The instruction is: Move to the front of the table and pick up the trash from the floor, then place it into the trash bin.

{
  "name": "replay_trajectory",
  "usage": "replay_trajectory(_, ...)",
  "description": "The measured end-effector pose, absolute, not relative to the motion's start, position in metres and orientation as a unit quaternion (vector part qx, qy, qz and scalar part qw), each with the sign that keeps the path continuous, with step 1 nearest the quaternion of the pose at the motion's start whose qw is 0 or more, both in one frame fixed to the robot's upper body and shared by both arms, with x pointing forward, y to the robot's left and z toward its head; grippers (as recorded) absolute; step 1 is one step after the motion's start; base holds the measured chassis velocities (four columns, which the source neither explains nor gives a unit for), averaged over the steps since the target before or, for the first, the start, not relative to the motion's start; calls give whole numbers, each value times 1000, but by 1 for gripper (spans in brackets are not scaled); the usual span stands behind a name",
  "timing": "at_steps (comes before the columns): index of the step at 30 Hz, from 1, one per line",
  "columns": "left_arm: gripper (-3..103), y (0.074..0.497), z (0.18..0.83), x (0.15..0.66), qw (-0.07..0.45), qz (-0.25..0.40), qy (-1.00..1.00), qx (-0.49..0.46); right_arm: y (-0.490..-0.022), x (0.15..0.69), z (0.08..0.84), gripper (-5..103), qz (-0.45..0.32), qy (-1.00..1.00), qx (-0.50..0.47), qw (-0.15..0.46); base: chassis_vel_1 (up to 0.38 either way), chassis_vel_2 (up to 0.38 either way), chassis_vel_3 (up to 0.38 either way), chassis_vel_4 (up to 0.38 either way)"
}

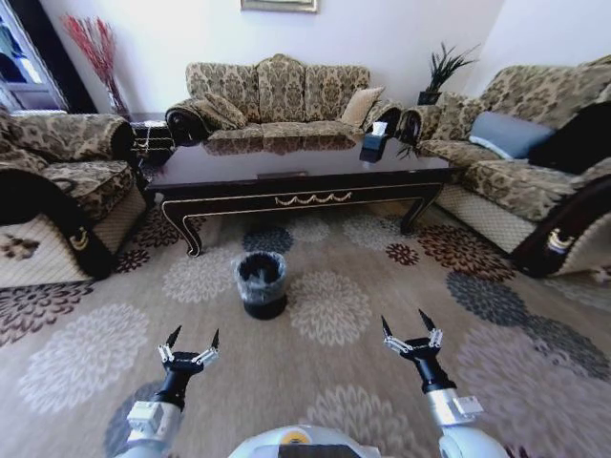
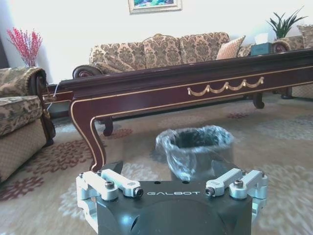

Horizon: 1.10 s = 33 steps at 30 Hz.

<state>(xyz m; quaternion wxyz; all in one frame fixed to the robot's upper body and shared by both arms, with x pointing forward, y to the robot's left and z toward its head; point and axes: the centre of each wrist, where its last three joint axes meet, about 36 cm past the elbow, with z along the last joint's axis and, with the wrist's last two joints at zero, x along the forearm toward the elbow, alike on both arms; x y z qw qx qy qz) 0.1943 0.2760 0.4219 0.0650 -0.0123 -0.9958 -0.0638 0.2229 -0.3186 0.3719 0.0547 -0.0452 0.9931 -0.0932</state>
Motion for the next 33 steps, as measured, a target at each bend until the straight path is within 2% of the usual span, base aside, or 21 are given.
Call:
replay_trajectory(8,100,276,422,194,65,-64,-996,-12,-319,223,372,100,-93,993,-45,54,238,-233,-246,245)
replay_trajectory(22,100,276,422,194,65,-64,-996,-12,-319,223,372,100,-93,993,-45,55,-15,18,14,-24)
replay_trajectory(33,100,276,422,194,65,-64,-996,-12,-319,223,372,100,-93,993,-45,55,84,-90,-94,92)
